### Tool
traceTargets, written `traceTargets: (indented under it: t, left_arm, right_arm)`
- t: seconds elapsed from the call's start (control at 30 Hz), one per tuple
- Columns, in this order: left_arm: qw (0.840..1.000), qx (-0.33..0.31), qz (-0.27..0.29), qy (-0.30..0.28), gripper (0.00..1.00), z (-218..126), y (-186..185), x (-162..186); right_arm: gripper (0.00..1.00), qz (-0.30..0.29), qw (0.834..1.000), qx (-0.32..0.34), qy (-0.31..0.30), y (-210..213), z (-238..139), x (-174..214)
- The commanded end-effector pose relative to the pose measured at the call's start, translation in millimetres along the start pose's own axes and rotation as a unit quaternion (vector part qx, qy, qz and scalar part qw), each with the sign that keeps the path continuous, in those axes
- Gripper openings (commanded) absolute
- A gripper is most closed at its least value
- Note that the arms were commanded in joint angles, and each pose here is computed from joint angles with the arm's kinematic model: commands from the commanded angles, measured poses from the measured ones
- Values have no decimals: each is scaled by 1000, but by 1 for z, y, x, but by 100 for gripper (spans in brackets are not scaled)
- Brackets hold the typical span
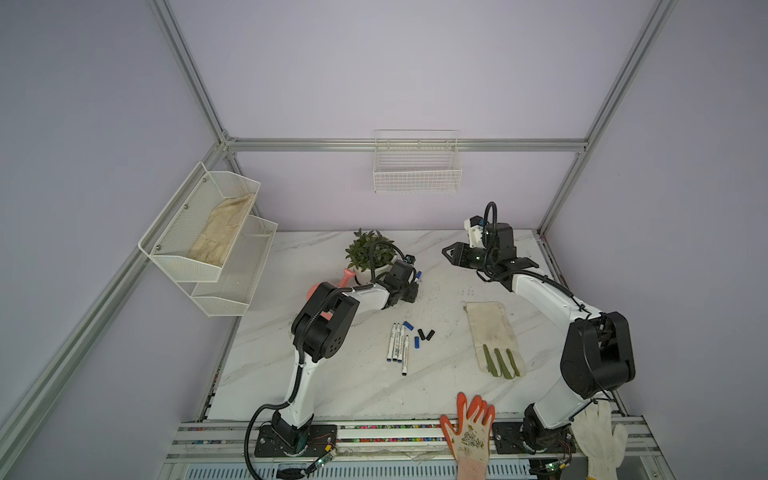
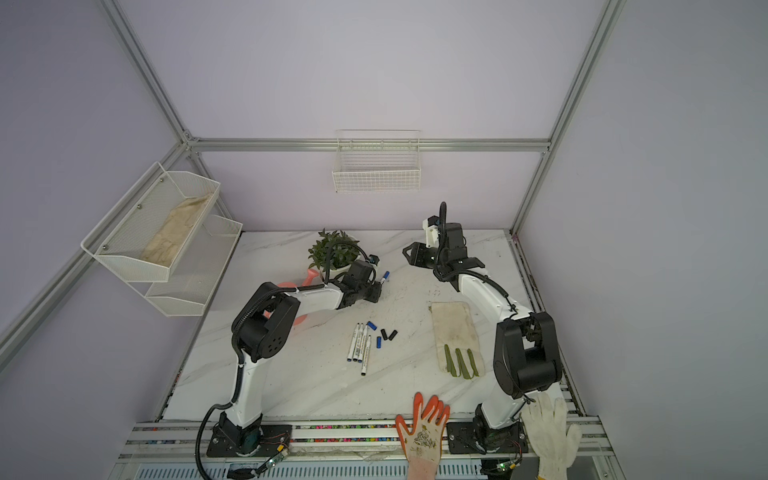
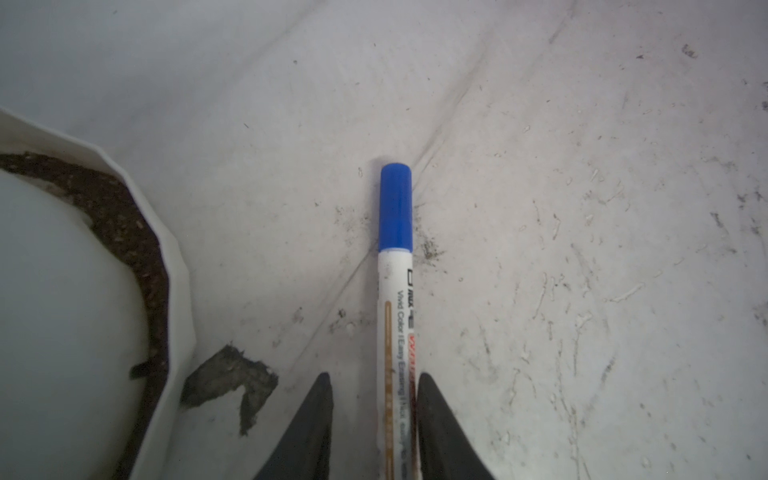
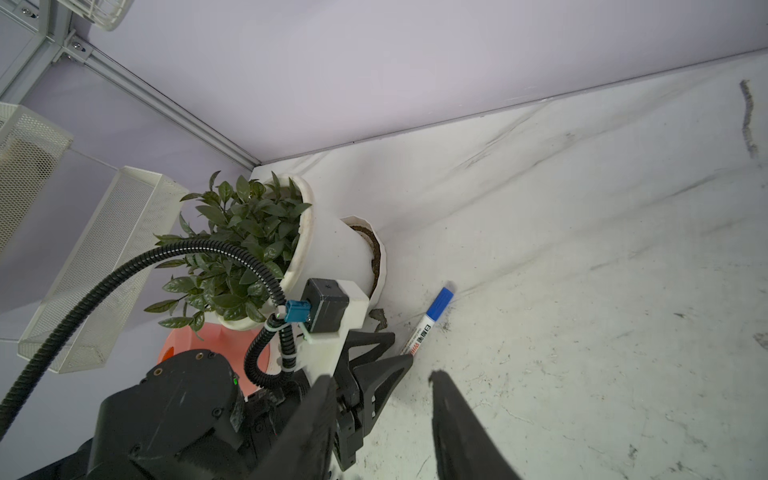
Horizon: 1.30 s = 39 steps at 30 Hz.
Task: Insert the pens into the pen caps
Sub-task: 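Lower the capped marker and lay it on the table with the left gripper, then move the left gripper down over the uncapped white markers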
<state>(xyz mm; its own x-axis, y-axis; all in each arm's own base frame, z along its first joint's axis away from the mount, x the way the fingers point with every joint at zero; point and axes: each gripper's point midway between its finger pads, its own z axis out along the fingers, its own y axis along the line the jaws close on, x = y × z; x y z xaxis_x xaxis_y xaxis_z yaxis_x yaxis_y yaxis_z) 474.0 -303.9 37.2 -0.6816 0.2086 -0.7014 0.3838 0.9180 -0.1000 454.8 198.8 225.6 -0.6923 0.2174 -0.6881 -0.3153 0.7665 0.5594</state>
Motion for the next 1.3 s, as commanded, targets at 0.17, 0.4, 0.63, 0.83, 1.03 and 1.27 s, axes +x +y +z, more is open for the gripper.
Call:
traceTargets:
  t: [0.17,0.4,0.63,0.83,1.03,1.27]
  left_arm:
    - [996,46,10,-70,56,-44,-17,-61]
    - [992,77,58,-77,63,-121,-24,-17]
    - [994,59,81,-32,63,-168,-12,82]
    - [996,57,70,5,62,-173,-13,108]
    - [997,33,65,30,60,-169,-4,124]
    - [995,21,68,69,60,-154,0,142]
  right_arm:
    - [41,-6,1000,8,-17,3,-9,-10]
    - [41,-9,1000,18,-18,-1,-11,-8]
    - [41,-6,1000,17,-8,-4,-5,-4]
    - [40,-3,1000,19,-2,-7,-1,-1]
    - [40,-3,1000,22,3,-11,2,2]
    - [40,-2,1000,19,10,-12,6,6]
